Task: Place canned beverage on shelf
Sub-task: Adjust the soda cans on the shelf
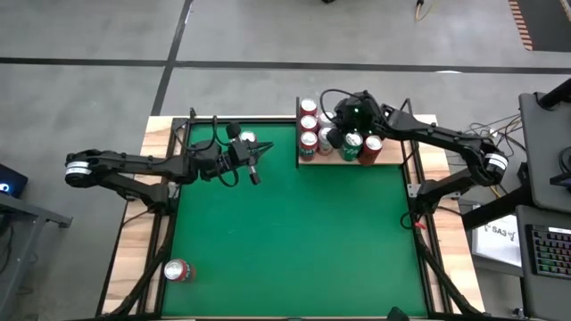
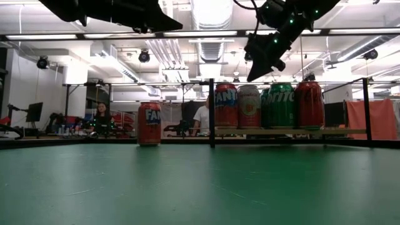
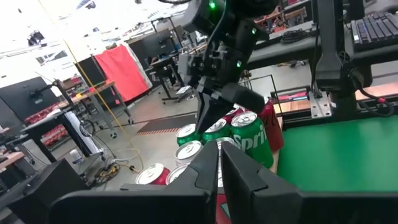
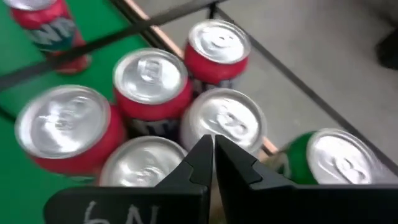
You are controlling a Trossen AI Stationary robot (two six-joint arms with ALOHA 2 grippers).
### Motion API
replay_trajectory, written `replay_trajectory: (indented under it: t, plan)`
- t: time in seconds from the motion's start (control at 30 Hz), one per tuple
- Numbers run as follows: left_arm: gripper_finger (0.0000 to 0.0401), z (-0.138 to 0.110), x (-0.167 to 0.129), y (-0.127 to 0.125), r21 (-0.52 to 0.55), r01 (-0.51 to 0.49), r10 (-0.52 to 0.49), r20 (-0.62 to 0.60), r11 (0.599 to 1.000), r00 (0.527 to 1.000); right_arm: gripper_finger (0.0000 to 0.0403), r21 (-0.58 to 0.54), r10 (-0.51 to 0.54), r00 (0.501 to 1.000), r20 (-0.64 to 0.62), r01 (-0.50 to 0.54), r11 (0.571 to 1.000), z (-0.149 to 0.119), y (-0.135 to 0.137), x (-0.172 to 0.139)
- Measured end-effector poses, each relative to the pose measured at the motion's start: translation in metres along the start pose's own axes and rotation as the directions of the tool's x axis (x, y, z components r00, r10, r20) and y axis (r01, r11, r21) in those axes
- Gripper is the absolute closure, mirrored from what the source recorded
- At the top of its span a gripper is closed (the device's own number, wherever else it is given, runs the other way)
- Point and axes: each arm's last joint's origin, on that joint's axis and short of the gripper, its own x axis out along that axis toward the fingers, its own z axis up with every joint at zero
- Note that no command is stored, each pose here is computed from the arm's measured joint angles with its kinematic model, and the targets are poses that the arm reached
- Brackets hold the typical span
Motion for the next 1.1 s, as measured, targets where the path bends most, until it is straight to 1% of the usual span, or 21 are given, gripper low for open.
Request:
replay_trajectory:
  t: [0.23, 0.43, 0.53, 0.67, 0.87, 0.93, 1.1]
  plan:
    - [0.04, 0.0, 0.0, 0.0, -0.002, 0.0, 0.001, 0.001, 1.0, 1.0, 0.0394, 0.005, -0.01, 0.999, -0.032, 0.011, 1.0, -0.014, 0.001, 0.007]
    - [0.04, 0.0, 0.0, 0.0, -0.002, 0.0, 0.0, 0.0, 1.0, 1.0, 0.0394, 0.025, -0.01, 1.0, 0.001, 0.01, 1.0, -0.022, 0.002, 0.014]
    - [0.04, -0.001, 0.0, 0.0, -0.002, 0.0, 0.0, 0.0, 1.0, 1.0, 0.0394, 0.028, -0.011, 1.0, 0.019, 0.01, 1.0, -0.02, 0.002, 0.014]
    - [0.04, -0.001, 0.0, 0.0, -0.006, 0.001, -0.001, 0.0, 1.0, 1.0, 0.0394, 0.038, -0.012, 0.998, 0.056, 0.01, 0.999, -0.009, 0.001, 0.01]
    - [0.04, -0.001, 0.0, 0.0, -0.006, 0.001, -0.001, 0.0, 1.0, 1.0, 0.0394, 0.006, -0.016, 0.989, 0.148, 0.015, 1.0, 0.002, 0.001, 0.012]
    - [0.04, -0.001, 0.0, 0.0, -0.006, 0.001, -0.001, 0.0, 1.0, 1.0, 0.0394, 0.003, -0.016, 0.988, 0.152, 0.016, 1.0, 0.002, 0.002, 0.017]
    - [0.04, -0.001, 0.0, 0.0, -0.002, 0.001, -0.001, -0.001, 1.0, 1.0, 0.0394, -0.008, -0.013, 0.996, 0.089, 0.014, 1.0, -0.006, 0.004, 0.036]
